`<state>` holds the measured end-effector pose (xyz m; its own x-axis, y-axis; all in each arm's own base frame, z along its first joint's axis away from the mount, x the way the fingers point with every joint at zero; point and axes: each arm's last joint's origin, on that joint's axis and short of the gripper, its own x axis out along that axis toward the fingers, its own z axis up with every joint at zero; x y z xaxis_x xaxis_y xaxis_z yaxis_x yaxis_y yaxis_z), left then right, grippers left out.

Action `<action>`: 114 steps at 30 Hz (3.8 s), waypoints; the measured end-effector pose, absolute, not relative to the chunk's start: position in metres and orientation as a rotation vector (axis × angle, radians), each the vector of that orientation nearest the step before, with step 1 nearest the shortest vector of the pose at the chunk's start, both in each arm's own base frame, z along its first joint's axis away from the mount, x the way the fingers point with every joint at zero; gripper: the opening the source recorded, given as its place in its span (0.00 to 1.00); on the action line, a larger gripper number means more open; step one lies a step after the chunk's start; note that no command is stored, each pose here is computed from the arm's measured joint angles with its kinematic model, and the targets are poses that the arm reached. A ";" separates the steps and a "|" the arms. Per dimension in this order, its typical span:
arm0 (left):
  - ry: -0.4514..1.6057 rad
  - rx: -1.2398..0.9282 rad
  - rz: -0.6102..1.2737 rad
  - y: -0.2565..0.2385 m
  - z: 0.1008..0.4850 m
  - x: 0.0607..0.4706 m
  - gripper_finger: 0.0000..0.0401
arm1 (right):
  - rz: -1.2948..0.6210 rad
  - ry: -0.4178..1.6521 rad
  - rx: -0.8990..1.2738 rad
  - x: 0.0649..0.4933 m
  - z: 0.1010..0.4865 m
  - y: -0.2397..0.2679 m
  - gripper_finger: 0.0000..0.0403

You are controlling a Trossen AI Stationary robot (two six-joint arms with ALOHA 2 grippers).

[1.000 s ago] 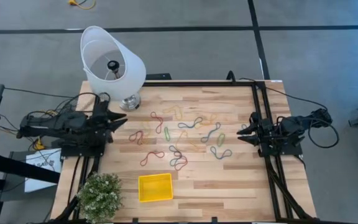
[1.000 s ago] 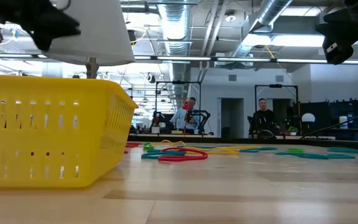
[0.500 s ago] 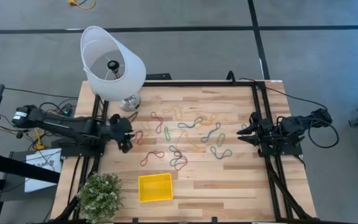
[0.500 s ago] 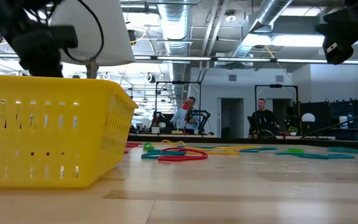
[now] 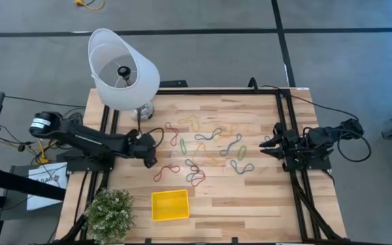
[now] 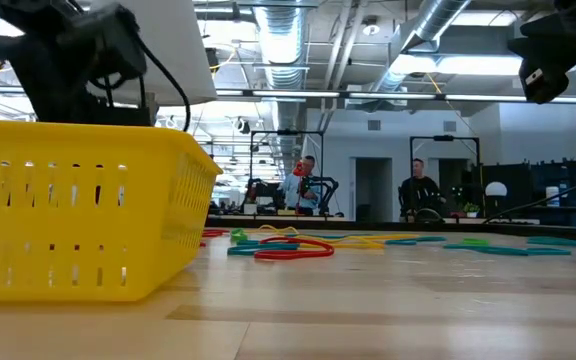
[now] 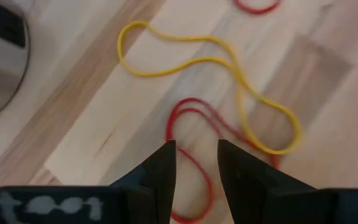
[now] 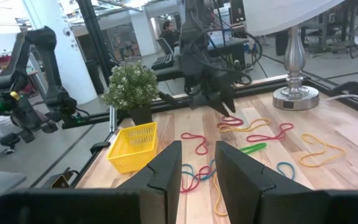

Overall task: Pick and place items into bin
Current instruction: Put the red rubber band into the yellow bin

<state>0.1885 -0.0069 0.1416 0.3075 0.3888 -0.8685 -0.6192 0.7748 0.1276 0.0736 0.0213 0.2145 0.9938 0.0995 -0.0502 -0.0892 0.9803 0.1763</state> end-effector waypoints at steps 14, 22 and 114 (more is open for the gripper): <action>1.131 -0.310 0.685 0.026 0.127 0.199 0.27 | 0.095 0.059 0.175 0.074 0.215 0.021 0.23; 1.168 -0.328 0.701 0.032 0.120 0.201 0.21 | 0.095 0.059 0.175 0.074 0.215 0.021 0.23; 1.333 -0.296 -0.027 -0.137 0.210 0.253 0.14 | 0.095 0.059 0.175 0.074 0.215 0.021 0.23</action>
